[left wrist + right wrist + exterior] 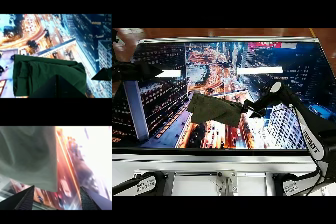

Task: Fold the shirts.

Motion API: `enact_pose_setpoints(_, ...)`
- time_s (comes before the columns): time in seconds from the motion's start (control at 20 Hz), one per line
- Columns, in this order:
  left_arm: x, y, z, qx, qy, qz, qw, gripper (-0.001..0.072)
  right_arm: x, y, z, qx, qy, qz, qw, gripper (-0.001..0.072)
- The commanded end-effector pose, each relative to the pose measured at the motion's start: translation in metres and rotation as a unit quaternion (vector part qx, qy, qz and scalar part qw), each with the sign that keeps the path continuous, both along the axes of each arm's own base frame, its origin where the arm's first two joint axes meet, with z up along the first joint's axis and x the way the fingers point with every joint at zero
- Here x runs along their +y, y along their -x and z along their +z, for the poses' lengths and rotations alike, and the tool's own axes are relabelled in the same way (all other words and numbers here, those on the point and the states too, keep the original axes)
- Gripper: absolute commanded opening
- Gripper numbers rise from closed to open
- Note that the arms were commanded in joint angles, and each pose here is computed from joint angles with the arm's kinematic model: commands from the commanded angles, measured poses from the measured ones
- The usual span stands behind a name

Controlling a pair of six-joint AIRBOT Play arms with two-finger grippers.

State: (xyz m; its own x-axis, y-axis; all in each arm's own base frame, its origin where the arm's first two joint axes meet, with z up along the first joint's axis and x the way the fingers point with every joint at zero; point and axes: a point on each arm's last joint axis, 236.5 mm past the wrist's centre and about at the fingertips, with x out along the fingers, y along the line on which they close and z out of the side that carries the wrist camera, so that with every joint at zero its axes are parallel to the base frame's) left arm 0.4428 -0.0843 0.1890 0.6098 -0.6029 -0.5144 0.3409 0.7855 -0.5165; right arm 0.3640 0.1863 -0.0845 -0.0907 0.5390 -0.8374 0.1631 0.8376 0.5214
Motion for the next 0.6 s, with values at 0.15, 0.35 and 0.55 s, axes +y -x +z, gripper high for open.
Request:
enact_pose_setpoints(0.15, 0.000, 0.000, 0.001, 0.000, 0.002, 0.000, 1.000, 0.0037, 0.047, -0.019, -0.031, -0.020, -0.059, -0.049, 0.997, 0.0689)
enact_pose_setpoints(0.35, 0.000, 0.000, 0.001, 0.000, 0.002, 0.000, 1.000, 0.0037, 0.063, -0.033, -0.019, -0.046, -0.101, -0.057, 0.992, 0.0065)
enact_pose_setpoints(0.55, 0.000, 0.000, 0.001, 0.000, 0.002, 0.000, 1.000, 0.0037, 0.069, -0.041, 0.085, -0.149, -0.206, 0.065, 0.965, 0.0064)
